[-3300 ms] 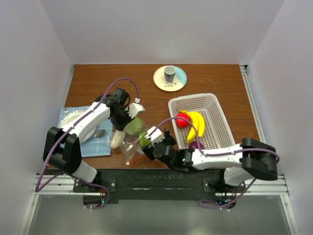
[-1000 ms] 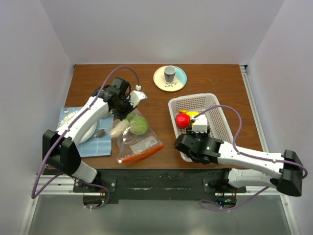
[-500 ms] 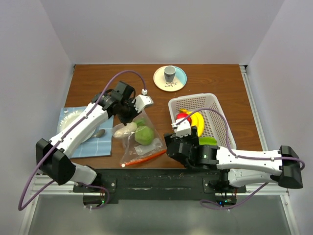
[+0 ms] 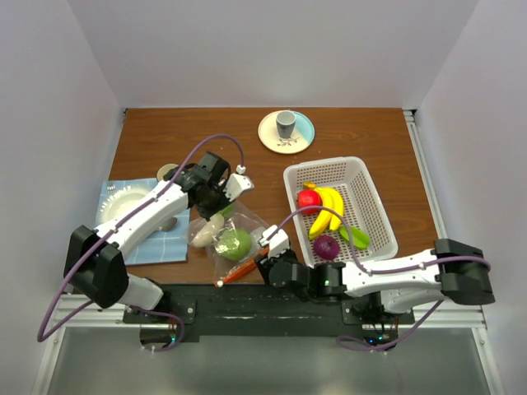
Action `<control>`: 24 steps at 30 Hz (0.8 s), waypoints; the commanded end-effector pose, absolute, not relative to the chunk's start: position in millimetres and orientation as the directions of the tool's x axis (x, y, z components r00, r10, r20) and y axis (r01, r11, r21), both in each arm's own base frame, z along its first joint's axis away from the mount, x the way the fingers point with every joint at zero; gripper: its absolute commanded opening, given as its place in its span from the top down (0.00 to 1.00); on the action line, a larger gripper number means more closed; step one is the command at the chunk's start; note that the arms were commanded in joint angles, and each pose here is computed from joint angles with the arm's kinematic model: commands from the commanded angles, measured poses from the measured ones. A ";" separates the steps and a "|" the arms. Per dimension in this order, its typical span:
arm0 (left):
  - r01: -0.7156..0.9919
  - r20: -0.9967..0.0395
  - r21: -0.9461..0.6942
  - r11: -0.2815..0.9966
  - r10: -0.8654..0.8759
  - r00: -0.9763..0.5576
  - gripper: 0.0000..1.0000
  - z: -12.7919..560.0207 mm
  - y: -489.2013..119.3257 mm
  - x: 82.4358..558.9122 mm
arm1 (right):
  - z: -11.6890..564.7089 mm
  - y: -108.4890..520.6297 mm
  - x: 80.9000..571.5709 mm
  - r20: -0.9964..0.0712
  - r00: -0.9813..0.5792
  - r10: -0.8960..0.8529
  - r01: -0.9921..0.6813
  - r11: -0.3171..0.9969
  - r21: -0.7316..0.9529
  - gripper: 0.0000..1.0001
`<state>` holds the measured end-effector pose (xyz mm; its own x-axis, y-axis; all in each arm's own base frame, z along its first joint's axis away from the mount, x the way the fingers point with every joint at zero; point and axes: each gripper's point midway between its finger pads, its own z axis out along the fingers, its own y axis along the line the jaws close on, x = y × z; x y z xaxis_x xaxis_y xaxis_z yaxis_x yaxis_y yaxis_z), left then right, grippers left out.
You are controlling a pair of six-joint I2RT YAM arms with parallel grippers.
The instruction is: Open the zip-top bag and remove the fake food
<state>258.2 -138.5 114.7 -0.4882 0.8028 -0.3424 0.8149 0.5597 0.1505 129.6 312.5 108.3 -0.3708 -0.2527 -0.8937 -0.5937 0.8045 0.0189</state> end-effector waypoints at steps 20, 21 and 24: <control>0.815 -0.288 0.164 0.556 0.817 -0.499 1.00 68.5 -138.8 271.9 | 75.9 372.9 158.3 -0.928 -0.280 -0.244 -0.621 0.784 -0.019 0.08; 0.816 -0.290 0.160 0.555 0.817 -0.499 1.00 68.5 -139.8 271.9 | 71.5 375.3 159.5 -0.925 -0.284 -0.254 -0.625 0.780 -0.022 0.08; 0.820 -0.278 0.146 0.554 0.818 -0.503 1.00 63.5 -140.4 269.7 | 77.8 386.9 159.4 -0.927 -0.278 -0.253 -0.649 0.761 -0.013 0.08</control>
